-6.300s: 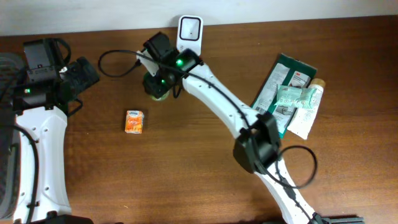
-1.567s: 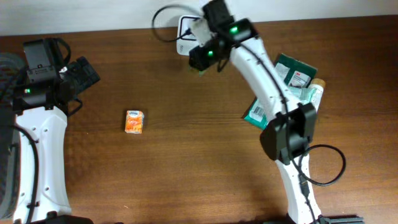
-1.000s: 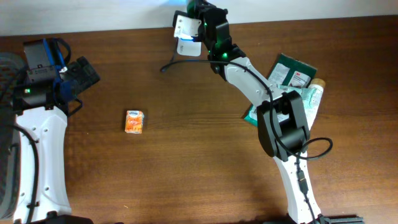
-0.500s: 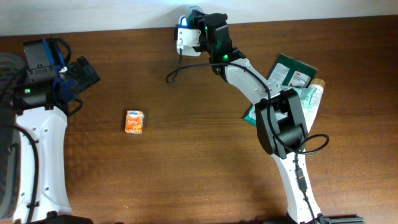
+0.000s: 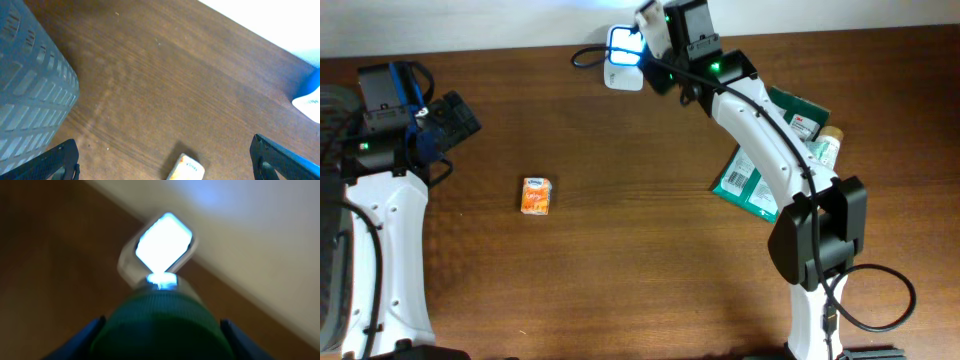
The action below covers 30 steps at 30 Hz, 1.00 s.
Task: Scan the item barcode
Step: 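Carry the jar right and set it beside the scanned items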
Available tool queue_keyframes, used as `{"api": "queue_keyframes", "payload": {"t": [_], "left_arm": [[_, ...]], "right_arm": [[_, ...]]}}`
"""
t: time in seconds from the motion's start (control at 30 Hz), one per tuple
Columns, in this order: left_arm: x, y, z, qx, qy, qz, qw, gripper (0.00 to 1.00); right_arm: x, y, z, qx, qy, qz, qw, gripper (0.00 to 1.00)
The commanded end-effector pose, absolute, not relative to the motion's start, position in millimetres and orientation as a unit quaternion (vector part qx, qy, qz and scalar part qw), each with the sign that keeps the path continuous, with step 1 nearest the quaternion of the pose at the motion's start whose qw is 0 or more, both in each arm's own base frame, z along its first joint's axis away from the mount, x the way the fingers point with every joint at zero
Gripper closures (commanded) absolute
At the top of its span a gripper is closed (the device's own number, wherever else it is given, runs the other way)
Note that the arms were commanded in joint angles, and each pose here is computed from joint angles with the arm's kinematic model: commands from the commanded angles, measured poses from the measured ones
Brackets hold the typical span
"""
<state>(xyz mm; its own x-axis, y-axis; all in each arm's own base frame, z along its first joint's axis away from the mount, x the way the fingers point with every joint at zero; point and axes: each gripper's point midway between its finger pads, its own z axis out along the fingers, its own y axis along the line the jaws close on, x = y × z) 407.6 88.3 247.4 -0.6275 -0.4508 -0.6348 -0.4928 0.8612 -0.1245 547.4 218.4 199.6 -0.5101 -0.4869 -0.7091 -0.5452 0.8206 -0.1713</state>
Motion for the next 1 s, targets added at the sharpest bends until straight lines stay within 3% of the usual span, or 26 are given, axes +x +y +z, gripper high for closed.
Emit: {"api": "queue_keyframes", "payload": {"t": [0.0,0.13,0.3,0.5,0.77,0.97], "left_arm": [[407.6,87.4,259.4,-0.256,0.898,0.029,0.357,0.01],[407.6,87.6,259.4,-0.257,0.898,0.029,0.357,0.01],[407.6,87.6,259.4,-0.257,0.898,0.029,0.357,0.01],[407.6,87.4,259.4,-0.256,0.898,0.029,0.357,0.01],[407.6,87.4,259.4,-0.256,0.898,0.029,0.357,0.01],[407.6,87.4,259.4,-0.256,0.898,0.029,0.357,0.01]], "right_arm": [[516.2,201.3,187.0,-0.256,0.909,0.068,0.322,0.48],[498.9,158.4,155.3,-0.227,0.94,0.059,0.248,0.48],[484.4,85.6,81.6,-0.122,0.974,0.053,0.181,0.48],[479.4,53.8,68.2,-0.091,0.981,0.047,0.165,0.47],[477.5,83.2,59.5,-0.102,0.974,0.132,0.156,0.47],[460.2,23.2,34.2,-0.064,0.993,0.016,0.099,0.47]]}}
